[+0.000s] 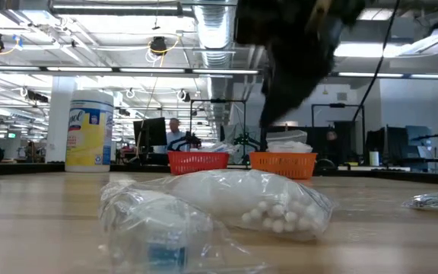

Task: Pick & Place Travel size toiletries
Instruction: Put the white cotton pack into the orange bin

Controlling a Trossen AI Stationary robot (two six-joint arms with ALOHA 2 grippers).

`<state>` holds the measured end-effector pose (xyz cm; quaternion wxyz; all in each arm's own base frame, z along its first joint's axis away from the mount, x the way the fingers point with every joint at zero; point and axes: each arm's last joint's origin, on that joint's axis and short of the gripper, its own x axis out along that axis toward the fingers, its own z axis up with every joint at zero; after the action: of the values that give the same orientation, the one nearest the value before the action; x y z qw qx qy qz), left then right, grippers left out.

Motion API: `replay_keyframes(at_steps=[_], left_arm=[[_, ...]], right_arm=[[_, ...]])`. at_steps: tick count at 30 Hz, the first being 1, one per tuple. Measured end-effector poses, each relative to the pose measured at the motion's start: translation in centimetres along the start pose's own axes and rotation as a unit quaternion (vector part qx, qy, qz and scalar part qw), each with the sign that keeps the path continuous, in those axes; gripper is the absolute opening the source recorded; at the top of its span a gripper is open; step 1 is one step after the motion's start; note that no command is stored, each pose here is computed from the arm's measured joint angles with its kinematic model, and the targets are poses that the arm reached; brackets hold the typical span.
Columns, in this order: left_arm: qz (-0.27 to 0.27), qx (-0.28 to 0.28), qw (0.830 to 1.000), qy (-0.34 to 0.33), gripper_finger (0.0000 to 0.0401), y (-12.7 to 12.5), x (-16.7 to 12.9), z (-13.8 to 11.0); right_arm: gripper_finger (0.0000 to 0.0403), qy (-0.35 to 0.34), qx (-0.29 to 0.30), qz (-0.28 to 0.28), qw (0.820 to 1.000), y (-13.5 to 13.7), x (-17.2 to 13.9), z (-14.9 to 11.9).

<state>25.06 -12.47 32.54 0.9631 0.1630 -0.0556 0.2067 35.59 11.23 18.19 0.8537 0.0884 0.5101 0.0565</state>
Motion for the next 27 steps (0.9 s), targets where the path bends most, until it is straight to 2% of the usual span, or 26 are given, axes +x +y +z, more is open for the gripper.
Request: replay_keyframes(at_steps=[3, 6, 9, 12, 15, 17, 20, 21, 23, 25, 27], left_arm=[[0.017, 0.000, 1.000, 0.010, 0.0227, 0.1, 0.0, -0.1], [0.041, 0.002, 0.999, 0.024, 0.0227, 0.2, 0.0, -0.2], [0.048, 0.004, 0.998, 0.029, 0.0227, 0.3, 0.0, -0.2], [0.048, 0.004, 0.998, 0.029, 0.0227, 0.3, 0.0, -0.2], [0.048, 0.004, 0.998, 0.029, 0.0227, 0.3, 0.0, -0.2], [0.048, 0.004, 0.998, 0.029, 0.0227, 0.3, 0.0, -0.2], [0.048, 0.004, 0.998, 0.029, 0.0227, 0.3, 0.0, -0.2], [0.046, 0.003, 0.999, 0.027, 0.0227, 0.3, 0.0, -0.2], [0.045, 0.003, 0.999, 0.027, 0.0227, 0.3, 0.0, -0.2], [0.044, 0.002, 0.999, 0.026, 0.0227, 0.3, 0.0, -0.1], [0.044, 0.002, 0.999, 0.026, 0.0227, 0.3, 0.0, -0.2]], right_arm=[[0.0001, -0.031, -0.003, -0.020, 0.999, 0.3, -2.8, 0.3], [0.0001, -0.048, 0.004, -0.009, 0.999, 0.7, -4.8, 0.5], [0.0001, -0.052, 0.008, 0.009, 0.999, 1.3, -5.5, 0.4], [0.0002, -0.039, -0.022, 0.053, 0.998, 2.3, -5.1, 0.1], [0.0004, -0.020, -0.091, 0.080, 0.992, 3.6, -4.2, -0.5], [0.0002, 0.016, -0.152, 0.072, 0.986, 4.1, -3.4, -1.8], [0.0001, 0.012, -0.208, 0.065, 0.976, 4.5, -1.3, -1.8], [0.0001, 0.032, -0.215, 0.060, 0.974, 4.3, -0.6, -2.2], [0.0001, 0.029, -0.219, 0.077, 0.972, 4.1, 1.1, -1.3], [0.0001, 0.052, -0.218, 0.116, 0.968, 3.7, 2.0, -1.1], [0.0001, 0.040, -0.231, 0.165, 0.958, 3.9, 2.8, 0.2]])
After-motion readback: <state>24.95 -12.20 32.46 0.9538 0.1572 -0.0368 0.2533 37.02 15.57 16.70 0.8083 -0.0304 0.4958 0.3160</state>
